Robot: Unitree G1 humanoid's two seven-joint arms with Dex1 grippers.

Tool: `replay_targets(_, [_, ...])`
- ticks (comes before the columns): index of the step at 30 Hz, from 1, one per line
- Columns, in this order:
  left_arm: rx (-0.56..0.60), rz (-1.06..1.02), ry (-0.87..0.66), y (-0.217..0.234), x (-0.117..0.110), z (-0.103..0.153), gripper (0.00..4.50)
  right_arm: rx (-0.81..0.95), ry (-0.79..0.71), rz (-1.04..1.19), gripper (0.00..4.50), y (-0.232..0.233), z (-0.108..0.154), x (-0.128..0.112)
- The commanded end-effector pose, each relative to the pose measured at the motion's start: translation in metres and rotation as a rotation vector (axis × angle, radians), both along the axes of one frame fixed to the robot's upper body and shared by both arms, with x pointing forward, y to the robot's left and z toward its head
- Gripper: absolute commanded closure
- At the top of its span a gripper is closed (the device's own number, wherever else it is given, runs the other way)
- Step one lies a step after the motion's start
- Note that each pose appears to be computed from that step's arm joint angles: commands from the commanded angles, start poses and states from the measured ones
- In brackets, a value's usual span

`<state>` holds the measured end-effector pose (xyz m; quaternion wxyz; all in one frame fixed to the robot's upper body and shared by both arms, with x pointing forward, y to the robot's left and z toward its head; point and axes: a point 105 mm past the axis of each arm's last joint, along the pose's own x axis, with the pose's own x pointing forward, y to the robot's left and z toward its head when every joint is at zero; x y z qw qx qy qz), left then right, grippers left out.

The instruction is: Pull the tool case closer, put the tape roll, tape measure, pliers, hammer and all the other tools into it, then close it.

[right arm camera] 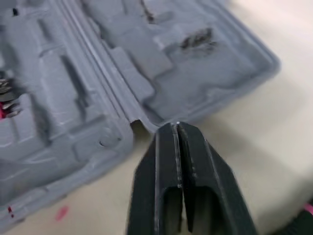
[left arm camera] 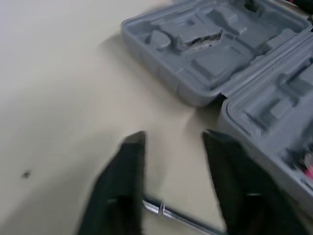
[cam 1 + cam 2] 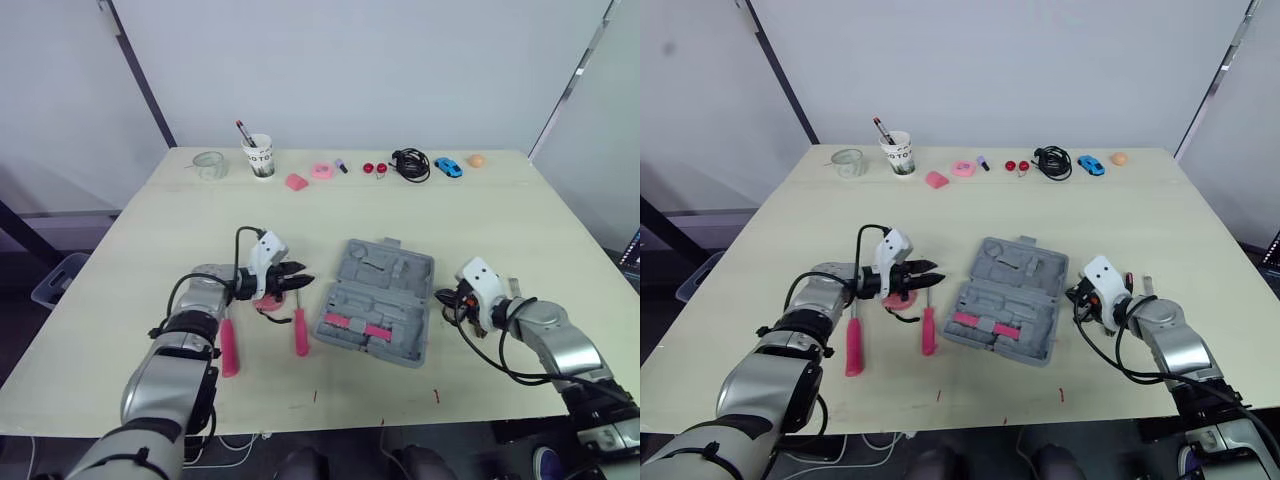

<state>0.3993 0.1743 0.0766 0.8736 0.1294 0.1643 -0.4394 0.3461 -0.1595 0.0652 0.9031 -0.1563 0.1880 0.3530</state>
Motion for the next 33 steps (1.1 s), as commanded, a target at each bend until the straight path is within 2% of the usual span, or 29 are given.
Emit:
replay_targets(1, [0.044,0.002,-0.024,-0.006,0.007,0.002,4.39,-0.05,0.0,0.017,4.5,-0.001,0.0,0.003])
replay_targets(21, [0.094,-0.013,0.005,-0.04,0.013,-0.011,4.46,-0.098,0.01,0.067,4.5,0.013,-0.004,0.006])
replay_targets(33, [0.088,-0.09,0.058,-0.049,0.003,-0.018,4.46,-0.082,0.03,0.088,4.5,0.022,-0.007,0.003])
